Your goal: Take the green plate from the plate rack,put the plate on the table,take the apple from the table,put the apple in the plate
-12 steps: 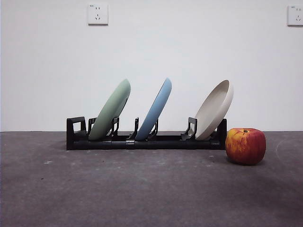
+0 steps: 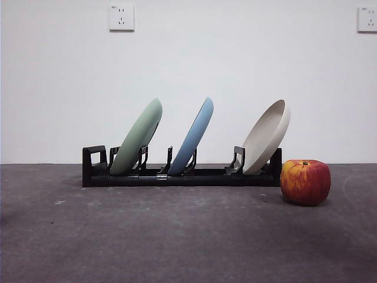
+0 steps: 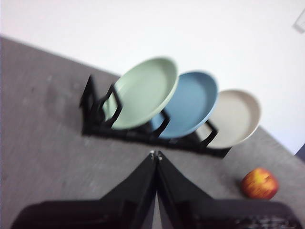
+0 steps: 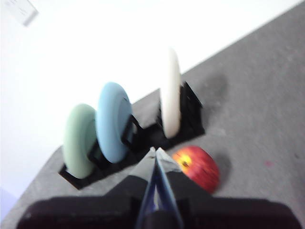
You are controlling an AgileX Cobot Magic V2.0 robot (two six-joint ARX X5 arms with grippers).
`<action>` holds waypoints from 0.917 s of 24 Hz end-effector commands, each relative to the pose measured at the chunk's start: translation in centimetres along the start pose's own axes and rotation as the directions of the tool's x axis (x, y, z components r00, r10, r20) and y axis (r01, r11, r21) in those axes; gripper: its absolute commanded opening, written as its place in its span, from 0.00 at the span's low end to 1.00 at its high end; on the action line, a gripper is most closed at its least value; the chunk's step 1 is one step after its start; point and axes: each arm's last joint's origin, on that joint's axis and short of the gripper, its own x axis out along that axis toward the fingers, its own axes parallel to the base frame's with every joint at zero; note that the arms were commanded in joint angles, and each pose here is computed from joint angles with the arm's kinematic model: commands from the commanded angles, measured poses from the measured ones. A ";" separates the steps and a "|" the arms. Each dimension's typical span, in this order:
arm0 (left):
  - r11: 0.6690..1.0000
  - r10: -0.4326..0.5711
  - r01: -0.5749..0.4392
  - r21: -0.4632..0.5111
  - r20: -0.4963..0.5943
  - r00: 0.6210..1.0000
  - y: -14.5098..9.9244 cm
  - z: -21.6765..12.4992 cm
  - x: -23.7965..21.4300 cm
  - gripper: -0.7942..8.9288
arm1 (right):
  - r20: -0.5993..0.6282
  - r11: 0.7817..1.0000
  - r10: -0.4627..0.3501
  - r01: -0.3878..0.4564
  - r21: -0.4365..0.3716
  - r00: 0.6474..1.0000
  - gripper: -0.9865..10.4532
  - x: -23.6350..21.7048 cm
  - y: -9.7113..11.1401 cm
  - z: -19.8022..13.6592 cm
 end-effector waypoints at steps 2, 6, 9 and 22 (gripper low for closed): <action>0.999 -0.043 0.043 0.001 0.008 0.999 -1.2 2.1 -0.4 0.07 | -0.028 0.999 0.051 -0.051 -0.008 0.998 0.08 0.0 1.6 2.1; 0.995 -0.099 0.099 0.008 -0.036 0.994 -2.6 4.4 -0.5 0.07 | -0.122 0.992 0.102 -0.110 -0.060 0.987 0.08 0.2 3.3 4.5; 0.988 -0.150 0.154 0.028 -0.099 0.984 -3.5 5.8 -0.4 0.07 | -0.221 0.980 0.149 -0.175 -0.100 0.964 0.08 0.5 4.5 6.1; 0.915 -0.360 0.404 0.015 -0.420 0.833 -5.6 9.2 0.8 0.07 | -0.605 0.900 0.188 -0.383 -0.210 0.774 0.08 1.1 7.8 10.3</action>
